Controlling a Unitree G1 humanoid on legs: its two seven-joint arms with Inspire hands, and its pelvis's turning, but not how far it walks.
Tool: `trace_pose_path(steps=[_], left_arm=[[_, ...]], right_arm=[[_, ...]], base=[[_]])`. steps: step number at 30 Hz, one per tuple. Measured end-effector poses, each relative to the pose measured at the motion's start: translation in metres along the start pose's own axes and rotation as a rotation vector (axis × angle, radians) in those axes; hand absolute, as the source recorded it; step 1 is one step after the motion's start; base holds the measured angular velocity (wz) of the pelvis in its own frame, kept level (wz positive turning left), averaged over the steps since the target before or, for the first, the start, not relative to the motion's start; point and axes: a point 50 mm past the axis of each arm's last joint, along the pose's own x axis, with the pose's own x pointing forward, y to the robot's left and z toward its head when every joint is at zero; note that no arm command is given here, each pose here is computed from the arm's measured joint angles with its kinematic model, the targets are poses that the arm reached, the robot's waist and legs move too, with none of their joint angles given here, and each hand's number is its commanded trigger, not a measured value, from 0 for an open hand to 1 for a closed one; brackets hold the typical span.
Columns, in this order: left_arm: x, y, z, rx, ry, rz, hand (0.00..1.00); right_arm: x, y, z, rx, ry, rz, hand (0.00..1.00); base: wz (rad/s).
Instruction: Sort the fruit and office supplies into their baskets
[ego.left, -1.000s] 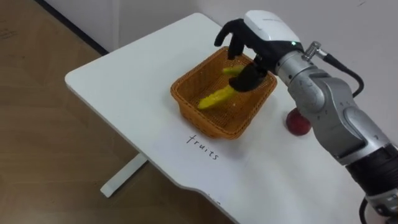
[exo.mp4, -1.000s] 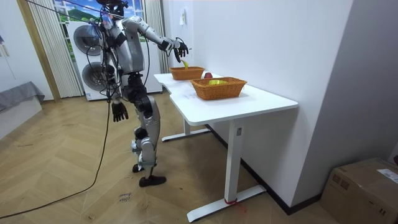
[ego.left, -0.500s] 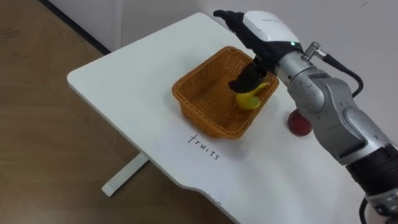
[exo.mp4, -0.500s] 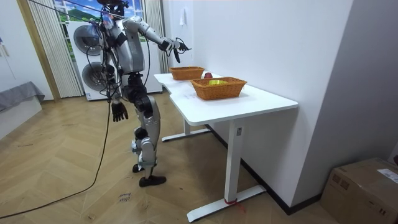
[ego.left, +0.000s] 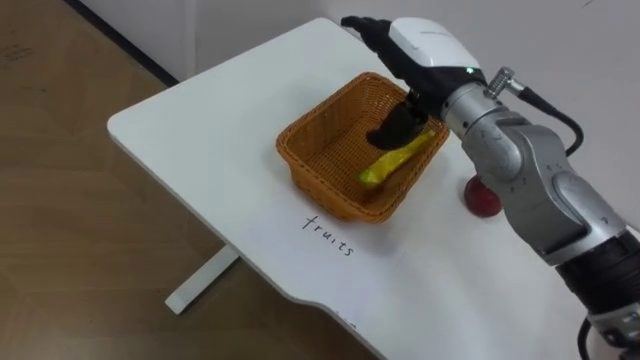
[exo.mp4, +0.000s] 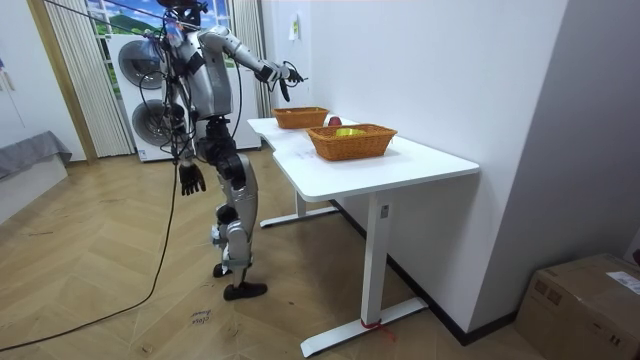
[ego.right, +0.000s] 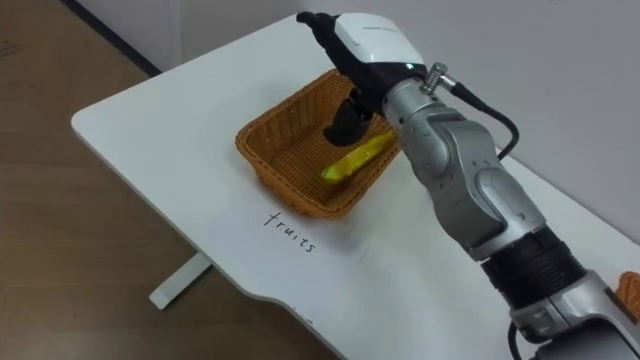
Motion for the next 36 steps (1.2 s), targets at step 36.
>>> trace_pose_path(steps=[36], left_arm=[[-0.011, -0.022, -0.015, -0.006, 0.012, -0.100, 0.00]], right_arm=[[-0.029, 0.017, -0.079, 0.465, 0.312, -0.326, 0.00]], base=[[0.01]])
